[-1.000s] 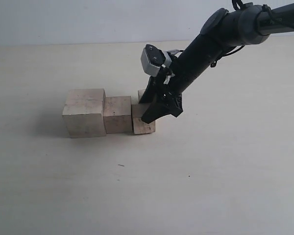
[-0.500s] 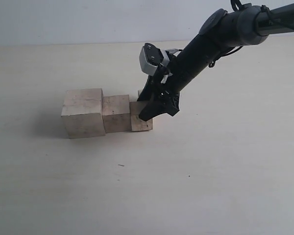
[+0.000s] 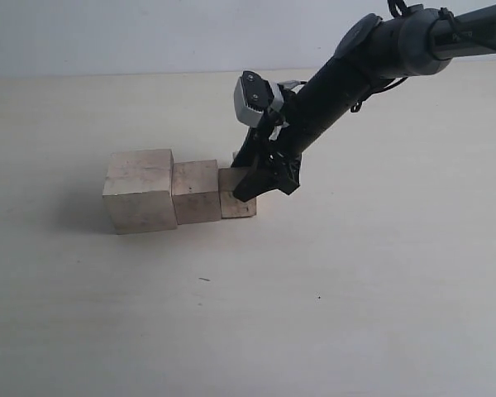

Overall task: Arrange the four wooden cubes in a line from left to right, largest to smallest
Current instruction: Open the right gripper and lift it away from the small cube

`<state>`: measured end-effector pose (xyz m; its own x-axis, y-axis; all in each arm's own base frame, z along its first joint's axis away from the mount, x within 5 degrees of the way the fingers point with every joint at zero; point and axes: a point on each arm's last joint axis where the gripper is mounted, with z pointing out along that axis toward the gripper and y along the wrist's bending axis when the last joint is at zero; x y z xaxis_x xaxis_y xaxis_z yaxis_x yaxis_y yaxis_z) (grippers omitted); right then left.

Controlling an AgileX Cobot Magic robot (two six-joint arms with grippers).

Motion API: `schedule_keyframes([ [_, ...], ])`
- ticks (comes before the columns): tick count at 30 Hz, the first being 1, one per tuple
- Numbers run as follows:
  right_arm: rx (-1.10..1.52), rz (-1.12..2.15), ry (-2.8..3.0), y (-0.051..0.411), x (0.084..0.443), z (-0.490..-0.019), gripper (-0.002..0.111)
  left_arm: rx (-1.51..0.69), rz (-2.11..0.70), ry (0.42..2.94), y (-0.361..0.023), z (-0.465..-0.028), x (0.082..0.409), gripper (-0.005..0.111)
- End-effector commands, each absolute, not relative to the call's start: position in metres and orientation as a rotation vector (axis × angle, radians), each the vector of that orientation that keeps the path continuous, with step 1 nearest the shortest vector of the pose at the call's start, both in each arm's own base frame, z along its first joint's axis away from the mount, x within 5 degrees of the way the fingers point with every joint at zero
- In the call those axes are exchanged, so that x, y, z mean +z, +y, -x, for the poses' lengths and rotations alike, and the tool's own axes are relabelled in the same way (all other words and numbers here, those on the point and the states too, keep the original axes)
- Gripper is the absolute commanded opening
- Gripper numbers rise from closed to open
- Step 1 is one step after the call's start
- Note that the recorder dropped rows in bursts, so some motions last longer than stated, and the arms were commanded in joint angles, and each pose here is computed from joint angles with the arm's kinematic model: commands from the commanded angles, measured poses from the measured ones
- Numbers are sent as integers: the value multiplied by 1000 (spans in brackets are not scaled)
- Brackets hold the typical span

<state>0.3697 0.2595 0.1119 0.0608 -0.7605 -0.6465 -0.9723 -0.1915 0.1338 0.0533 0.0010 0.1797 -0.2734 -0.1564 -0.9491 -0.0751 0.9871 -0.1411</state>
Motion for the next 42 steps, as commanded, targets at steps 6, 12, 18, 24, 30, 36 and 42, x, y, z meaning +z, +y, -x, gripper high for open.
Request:
schedule_keyframes([
  [6, 847, 1965, 1869, 256, 101, -373, 30, -80, 168, 1836, 1, -53, 181, 0],
  [12, 850, 1930, 1911, 256, 102, -373, 63, -80, 168, 1836, 1, -53, 181, 0],
  [18, 840, 1915, 1890, 257, 114, -374, 66, -80, 168, 1836, 1, -53, 181, 0],
  [24, 886, 1883, 1866, 259, 129, -371, 68, -80, 168, 1836, 1, -53, 181, 0],
  [30, 881, 1822, 1904, 258, 153, -370, 72, -80, 168, 1836, 1, -53, 181, 0],
  [36, 877, 1512, 2152, 257, 181, -373, 63, -80, 168, 1836, 1, -53, 181, 0],
  [42, 803, 1195, 2344, 253, 183, -385, 25, -80, 168, 1836, 1, -53, 181, 0],
])
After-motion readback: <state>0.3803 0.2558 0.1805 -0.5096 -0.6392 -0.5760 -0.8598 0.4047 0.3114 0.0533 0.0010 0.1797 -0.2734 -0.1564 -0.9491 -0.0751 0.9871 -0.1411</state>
